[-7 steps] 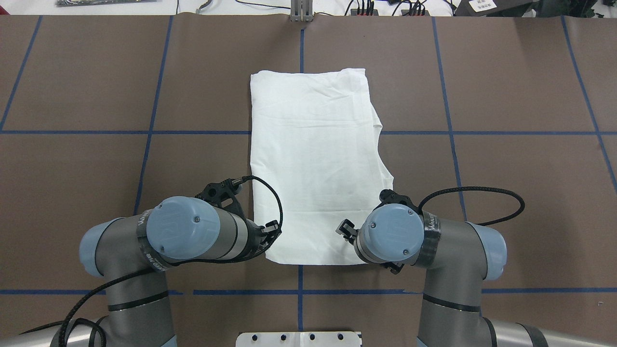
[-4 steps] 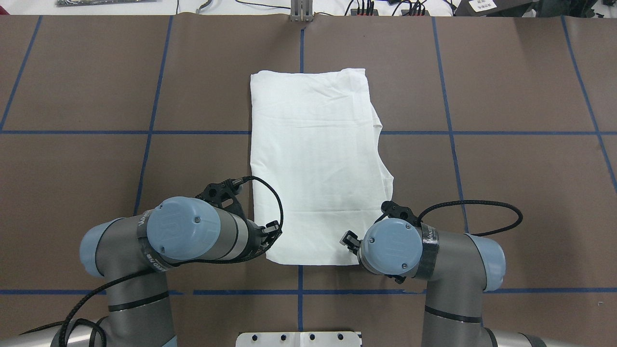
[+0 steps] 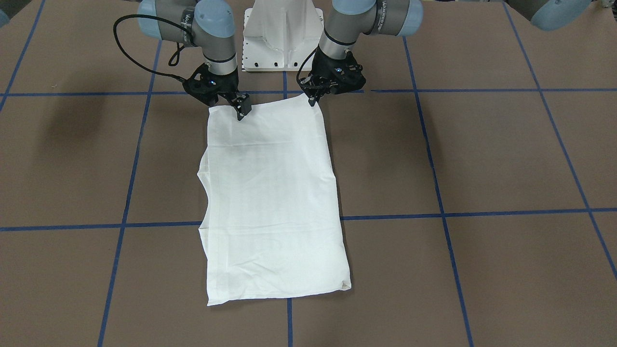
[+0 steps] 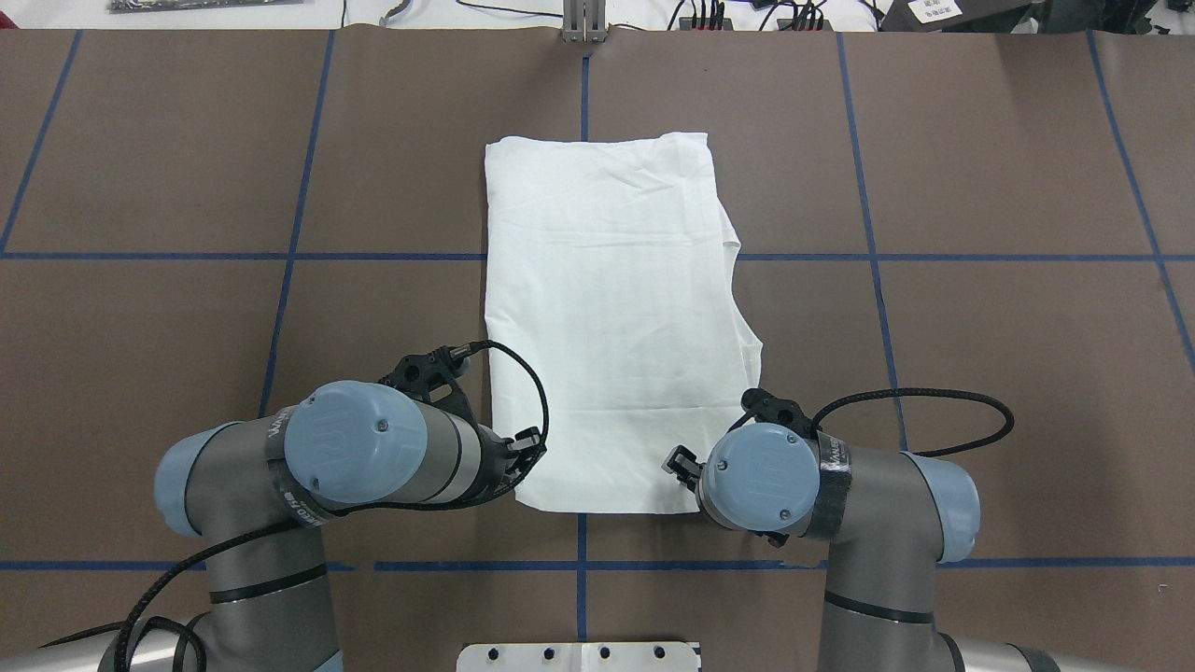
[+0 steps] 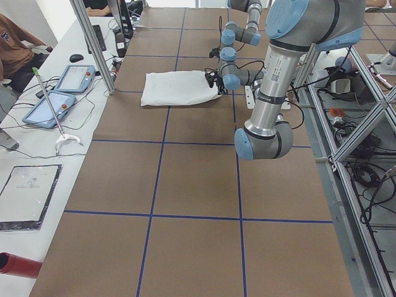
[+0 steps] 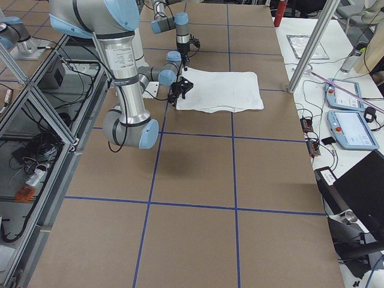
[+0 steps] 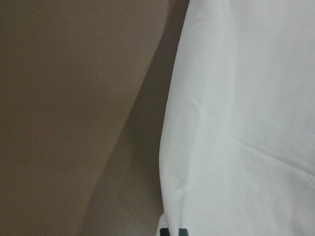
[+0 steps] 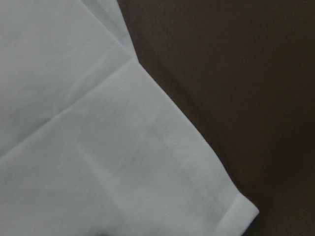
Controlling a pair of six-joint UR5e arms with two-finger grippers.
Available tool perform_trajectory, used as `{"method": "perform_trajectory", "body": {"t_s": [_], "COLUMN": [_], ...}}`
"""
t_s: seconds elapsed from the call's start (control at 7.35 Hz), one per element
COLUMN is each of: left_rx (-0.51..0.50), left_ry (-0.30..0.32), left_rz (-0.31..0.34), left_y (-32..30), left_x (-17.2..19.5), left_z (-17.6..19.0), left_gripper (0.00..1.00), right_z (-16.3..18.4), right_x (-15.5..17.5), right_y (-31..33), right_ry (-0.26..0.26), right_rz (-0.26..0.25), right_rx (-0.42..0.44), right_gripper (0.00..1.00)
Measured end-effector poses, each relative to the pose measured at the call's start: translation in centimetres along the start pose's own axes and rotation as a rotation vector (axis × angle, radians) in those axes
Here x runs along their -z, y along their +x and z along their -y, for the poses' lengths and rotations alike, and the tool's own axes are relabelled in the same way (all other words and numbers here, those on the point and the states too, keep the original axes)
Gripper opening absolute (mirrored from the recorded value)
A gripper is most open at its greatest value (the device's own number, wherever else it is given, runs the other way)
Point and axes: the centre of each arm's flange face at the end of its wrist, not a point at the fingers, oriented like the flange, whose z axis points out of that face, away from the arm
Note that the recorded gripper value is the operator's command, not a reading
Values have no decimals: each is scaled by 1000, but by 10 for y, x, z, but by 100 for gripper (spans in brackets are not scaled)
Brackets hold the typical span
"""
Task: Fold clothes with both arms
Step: 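Grasp the shirt's corners nearest the robot with both grippers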
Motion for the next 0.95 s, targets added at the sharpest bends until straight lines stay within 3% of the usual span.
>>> {"method": "perform_trajectory", "body": {"t_s": [0.27, 0.41, 0.95], "left_rx": [-1, 0, 1], "left_ry": [0, 0, 0], "left_rz": [0, 2, 1], "left_y": [0, -1, -1], "left_x": [0, 0, 0], "left_z": [0, 0, 0], "left_gripper": [0, 0, 0], "right_z": [1, 1, 6], "right_x": [0, 1, 11], "right_y": [-1, -1, -9], "right_ry": [1, 1, -5], "right_rz": [2, 4, 22], "right_rx": [-1, 0, -4], "right_gripper": [14, 1, 0]}}
